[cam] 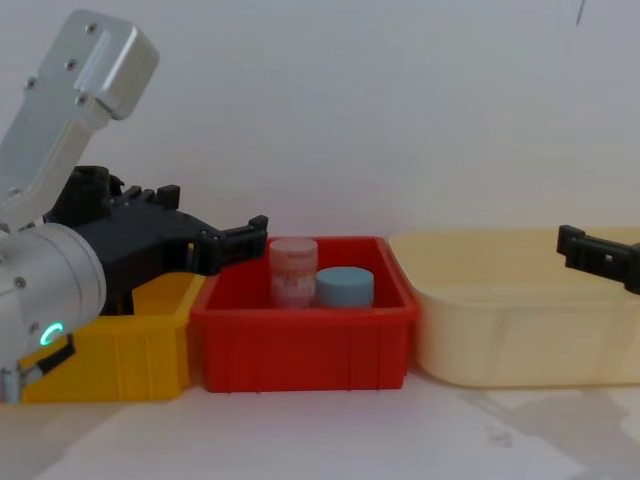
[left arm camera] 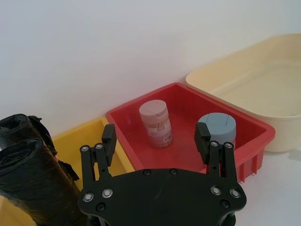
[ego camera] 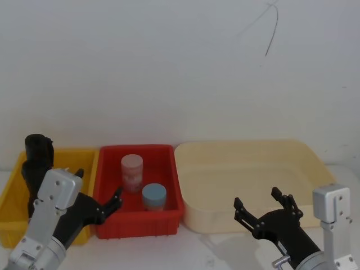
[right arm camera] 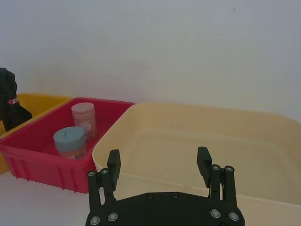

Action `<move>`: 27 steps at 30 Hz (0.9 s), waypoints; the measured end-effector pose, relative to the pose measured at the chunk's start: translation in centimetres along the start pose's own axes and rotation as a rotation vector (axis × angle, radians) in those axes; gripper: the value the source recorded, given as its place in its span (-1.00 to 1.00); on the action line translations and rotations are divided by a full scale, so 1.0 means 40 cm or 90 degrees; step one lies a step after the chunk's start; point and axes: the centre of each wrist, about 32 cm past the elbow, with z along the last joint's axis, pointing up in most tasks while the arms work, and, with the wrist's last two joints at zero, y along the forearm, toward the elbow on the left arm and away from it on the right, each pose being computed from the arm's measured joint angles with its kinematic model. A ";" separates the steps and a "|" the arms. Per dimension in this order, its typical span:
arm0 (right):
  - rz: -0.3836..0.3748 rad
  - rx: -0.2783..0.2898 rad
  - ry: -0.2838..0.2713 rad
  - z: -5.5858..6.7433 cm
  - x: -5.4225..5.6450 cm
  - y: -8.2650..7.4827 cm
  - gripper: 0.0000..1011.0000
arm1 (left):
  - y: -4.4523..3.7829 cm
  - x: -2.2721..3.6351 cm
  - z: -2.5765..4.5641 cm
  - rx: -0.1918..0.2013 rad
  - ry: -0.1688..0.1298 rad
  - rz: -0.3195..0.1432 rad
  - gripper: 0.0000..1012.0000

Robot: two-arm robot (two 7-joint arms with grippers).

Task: Pick up the garbage bag with the one hand and transfer it to the other hand.

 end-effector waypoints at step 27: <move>0.048 -0.022 -0.002 0.107 -0.024 0.056 0.98 | 0.062 0.045 0.102 0.044 0.022 -0.008 0.98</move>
